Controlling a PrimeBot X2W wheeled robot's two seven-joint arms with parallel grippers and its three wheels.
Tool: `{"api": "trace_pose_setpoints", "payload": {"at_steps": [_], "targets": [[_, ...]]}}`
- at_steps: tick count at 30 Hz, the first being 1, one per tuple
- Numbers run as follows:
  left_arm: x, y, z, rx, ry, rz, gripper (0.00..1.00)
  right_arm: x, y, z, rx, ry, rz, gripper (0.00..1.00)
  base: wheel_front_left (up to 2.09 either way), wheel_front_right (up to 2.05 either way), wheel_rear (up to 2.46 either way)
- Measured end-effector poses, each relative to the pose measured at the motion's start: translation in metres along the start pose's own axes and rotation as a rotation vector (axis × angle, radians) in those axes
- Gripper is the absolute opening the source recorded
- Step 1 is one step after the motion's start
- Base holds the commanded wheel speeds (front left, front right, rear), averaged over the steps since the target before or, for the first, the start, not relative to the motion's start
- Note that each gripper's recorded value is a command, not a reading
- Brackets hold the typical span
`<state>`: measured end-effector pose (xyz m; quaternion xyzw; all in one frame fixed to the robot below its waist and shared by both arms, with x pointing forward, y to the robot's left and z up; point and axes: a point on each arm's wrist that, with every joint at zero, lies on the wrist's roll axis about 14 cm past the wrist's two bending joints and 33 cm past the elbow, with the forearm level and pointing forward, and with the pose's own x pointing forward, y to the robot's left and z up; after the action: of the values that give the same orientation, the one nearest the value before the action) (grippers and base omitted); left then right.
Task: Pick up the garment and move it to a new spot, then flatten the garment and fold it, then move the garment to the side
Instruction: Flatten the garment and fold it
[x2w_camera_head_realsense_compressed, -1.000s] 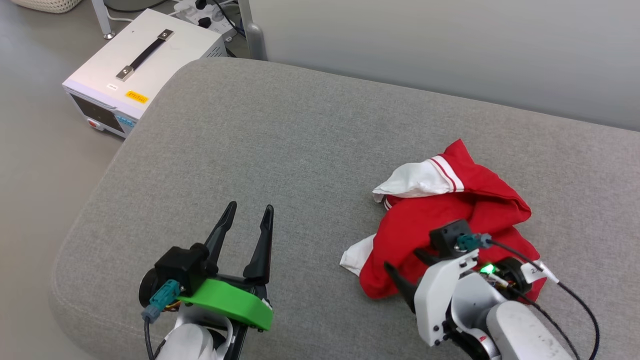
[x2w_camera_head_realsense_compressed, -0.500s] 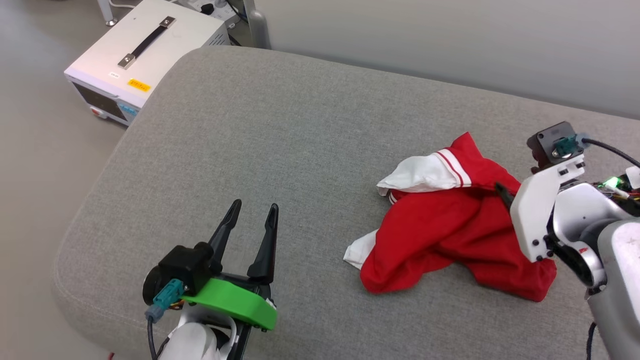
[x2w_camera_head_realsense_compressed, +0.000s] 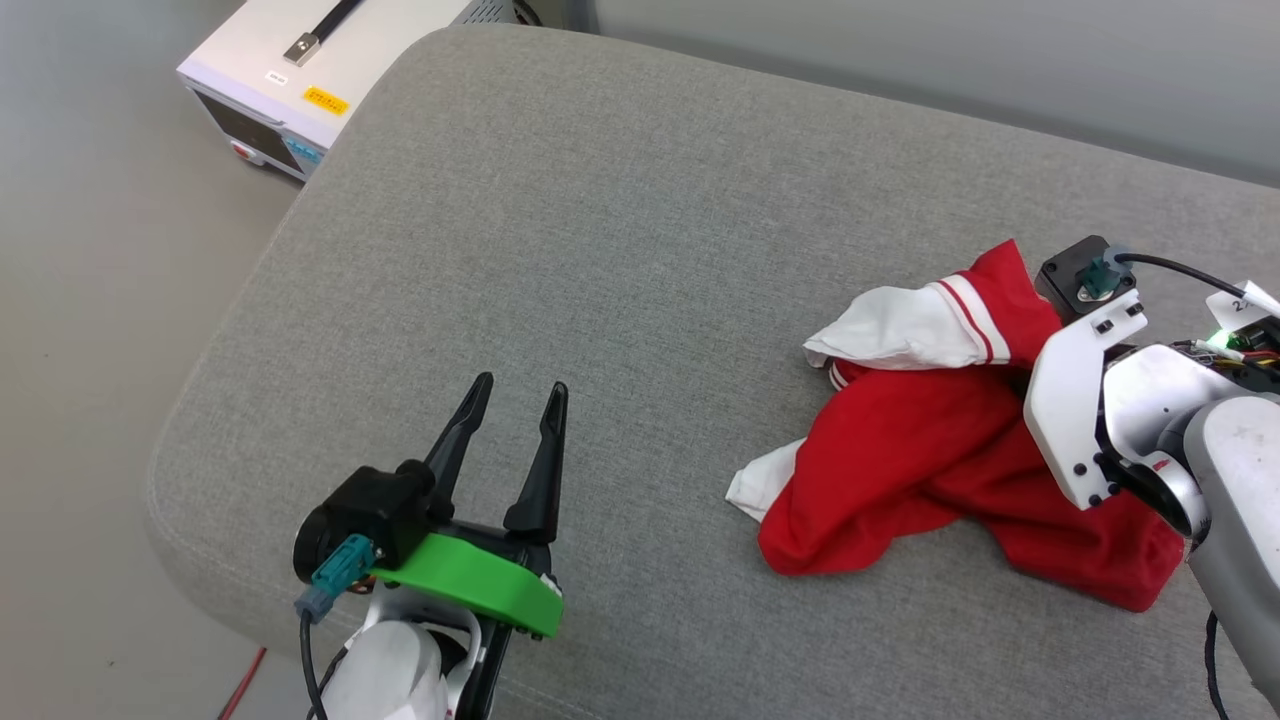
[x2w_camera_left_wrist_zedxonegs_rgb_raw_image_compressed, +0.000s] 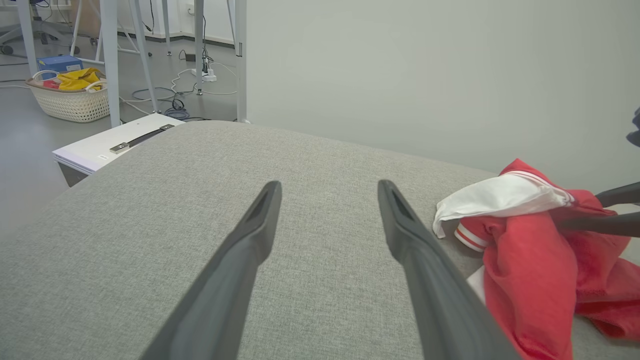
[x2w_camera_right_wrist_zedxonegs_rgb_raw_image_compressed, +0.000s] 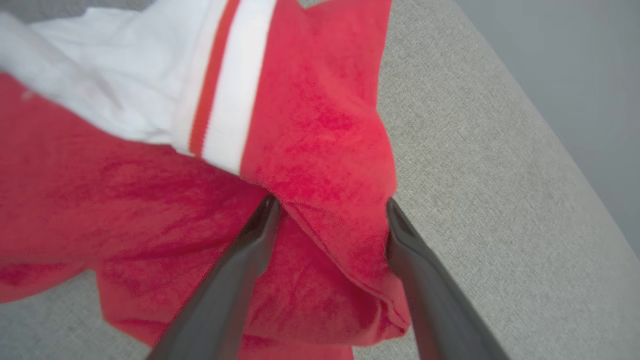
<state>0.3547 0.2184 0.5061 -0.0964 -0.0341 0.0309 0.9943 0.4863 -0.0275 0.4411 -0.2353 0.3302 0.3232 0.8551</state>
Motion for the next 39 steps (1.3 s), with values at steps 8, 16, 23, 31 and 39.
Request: {"api": "trace_pose_setpoints", "payload": {"at_steps": [8, 16, 23, 31, 39], "targets": [[0.004, 0.002, -0.003, -0.008, 0.009, 0.014, 1.00, 0.021, 0.006, 0.000, -0.021, -0.028, 0.036, 0.87, 0.00, 0.00, 0.00], [0.008, -0.003, -0.004, -0.019, 0.005, -0.002, 1.00, 0.009, -0.011, 0.021, 0.116, -0.158, 0.021, 0.00, 0.00, 0.00, 0.00], [0.014, -0.017, 0.002, -0.032, -0.018, -0.050, 1.00, -0.024, -0.037, 0.007, 0.324, -0.225, -0.030, 0.00, 0.00, 0.00, 0.00], [0.026, -0.047, -0.001, -0.050, -0.019, -0.146, 1.00, -0.077, -0.104, -0.067, 0.683, -0.249, -0.257, 0.00, 0.00, 0.00, 0.00], [0.036, -0.066, -0.012, -0.054, 0.009, -0.208, 1.00, -0.095, -0.115, -0.168, 0.974, -0.111, -0.434, 0.50, 0.00, 0.00, 0.00]]}}
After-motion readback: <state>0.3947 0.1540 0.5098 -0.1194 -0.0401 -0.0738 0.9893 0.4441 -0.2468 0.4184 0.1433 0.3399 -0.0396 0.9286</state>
